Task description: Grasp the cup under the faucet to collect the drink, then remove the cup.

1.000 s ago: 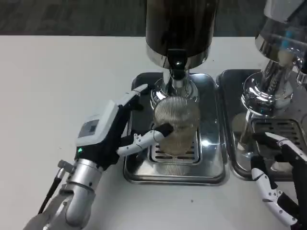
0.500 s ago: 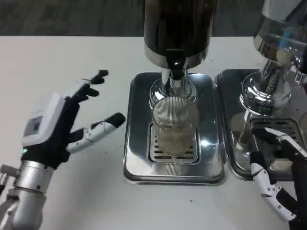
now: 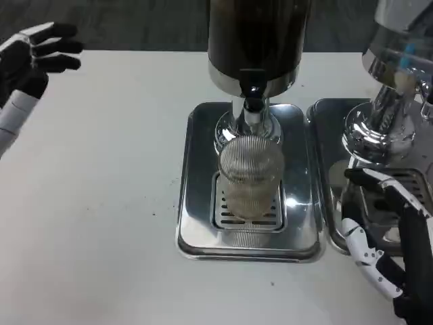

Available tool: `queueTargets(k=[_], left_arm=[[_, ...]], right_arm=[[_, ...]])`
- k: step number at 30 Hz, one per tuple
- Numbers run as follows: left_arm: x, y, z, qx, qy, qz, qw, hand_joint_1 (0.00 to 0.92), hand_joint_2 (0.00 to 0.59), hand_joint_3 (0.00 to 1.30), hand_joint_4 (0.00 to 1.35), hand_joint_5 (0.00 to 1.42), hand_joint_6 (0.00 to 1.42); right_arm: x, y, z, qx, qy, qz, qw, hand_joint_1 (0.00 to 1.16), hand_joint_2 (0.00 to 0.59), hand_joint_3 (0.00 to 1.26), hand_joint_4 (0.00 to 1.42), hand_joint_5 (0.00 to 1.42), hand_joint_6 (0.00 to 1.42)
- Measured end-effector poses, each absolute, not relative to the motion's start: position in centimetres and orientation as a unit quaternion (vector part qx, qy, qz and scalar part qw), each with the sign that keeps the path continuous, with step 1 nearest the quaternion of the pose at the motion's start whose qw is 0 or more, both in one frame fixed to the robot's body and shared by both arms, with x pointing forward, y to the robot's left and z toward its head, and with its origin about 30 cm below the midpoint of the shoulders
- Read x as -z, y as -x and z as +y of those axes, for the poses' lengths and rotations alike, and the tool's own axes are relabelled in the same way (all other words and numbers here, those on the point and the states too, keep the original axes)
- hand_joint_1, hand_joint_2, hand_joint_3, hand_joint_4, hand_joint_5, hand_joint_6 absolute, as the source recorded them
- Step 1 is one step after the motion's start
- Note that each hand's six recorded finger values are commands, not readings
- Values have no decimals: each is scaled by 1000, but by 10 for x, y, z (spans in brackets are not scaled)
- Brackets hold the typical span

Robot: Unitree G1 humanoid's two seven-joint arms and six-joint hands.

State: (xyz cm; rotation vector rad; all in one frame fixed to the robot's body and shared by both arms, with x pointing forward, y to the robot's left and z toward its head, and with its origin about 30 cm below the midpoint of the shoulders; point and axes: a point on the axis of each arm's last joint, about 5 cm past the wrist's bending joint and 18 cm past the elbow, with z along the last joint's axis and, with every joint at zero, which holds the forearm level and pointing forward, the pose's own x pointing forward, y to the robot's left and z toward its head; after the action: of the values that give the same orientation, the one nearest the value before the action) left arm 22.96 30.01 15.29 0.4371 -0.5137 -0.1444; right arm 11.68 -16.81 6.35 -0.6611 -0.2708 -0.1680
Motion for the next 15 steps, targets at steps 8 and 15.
queueTargets(k=[8, 15], left_arm=[[-199, -258, 304, 277, -4, -244, 929, 0, 94, 309, 294, 323, 260], [-214, -274, 292, 380, 69, -206, 899, 0, 88, 252, 255, 290, 233]], right_arm=[[-60, -120, -165, 72, 319, -129, 936, 365, 430, 383, 352, 322, 431], [-59, -120, -163, 72, 317, -129, 937, 370, 429, 383, 352, 324, 432]])
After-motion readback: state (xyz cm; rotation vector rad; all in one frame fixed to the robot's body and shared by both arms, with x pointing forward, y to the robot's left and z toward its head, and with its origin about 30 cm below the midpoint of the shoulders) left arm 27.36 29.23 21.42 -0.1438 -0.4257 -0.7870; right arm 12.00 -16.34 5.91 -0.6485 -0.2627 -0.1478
